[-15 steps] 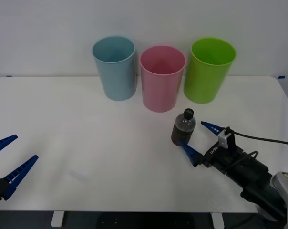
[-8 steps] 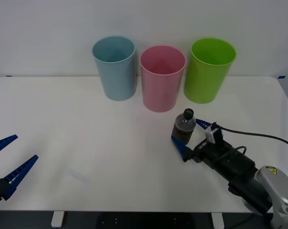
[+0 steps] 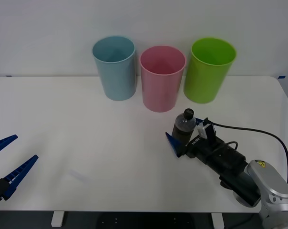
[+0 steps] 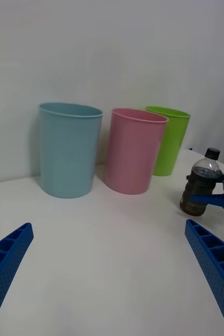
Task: Grasp the object on the table and drop it into the matching bin: aluminum can to the light blue bin, PET bottle to the pink bin.
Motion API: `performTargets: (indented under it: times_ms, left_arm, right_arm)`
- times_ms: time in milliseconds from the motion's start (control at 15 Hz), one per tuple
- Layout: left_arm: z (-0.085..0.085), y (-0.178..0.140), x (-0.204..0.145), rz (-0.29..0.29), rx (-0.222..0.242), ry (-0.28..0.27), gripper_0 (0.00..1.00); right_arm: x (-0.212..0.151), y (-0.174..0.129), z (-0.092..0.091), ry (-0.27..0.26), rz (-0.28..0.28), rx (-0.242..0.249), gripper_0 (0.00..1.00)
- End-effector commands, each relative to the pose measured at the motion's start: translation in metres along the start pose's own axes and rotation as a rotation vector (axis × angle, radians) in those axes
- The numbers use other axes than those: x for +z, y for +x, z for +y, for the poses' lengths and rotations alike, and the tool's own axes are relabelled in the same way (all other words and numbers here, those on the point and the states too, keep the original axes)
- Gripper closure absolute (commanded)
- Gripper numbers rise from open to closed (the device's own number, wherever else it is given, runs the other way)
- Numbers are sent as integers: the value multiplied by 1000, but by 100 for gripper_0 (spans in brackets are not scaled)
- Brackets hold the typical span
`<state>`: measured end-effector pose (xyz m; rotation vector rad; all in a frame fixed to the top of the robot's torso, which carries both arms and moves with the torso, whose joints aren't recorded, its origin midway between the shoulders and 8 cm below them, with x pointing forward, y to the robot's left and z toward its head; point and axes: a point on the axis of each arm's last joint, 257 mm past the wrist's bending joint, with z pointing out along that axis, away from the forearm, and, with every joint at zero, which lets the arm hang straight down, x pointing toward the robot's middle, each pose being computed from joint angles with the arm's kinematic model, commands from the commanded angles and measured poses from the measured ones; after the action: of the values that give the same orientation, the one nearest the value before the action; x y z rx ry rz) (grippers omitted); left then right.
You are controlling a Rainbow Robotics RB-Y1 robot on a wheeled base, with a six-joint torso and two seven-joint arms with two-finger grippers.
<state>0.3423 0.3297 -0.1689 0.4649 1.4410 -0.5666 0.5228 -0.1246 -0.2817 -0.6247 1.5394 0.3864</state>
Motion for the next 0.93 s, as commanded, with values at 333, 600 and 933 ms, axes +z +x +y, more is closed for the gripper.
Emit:
performTargets:
  times_ms: [333,600,933]
  left_arm:
    - [0,0,0,0,0,0,0]
    - [0,0,0,0,0,0,0]
    - [0,0,0,0,0,0,0]
  right_arm:
    - [0,-2,-1,4,-8,11,100]
    - [1,-4,-3,11,-13,16,100]
    - [-3,-8,-8,14,-22,15,100]
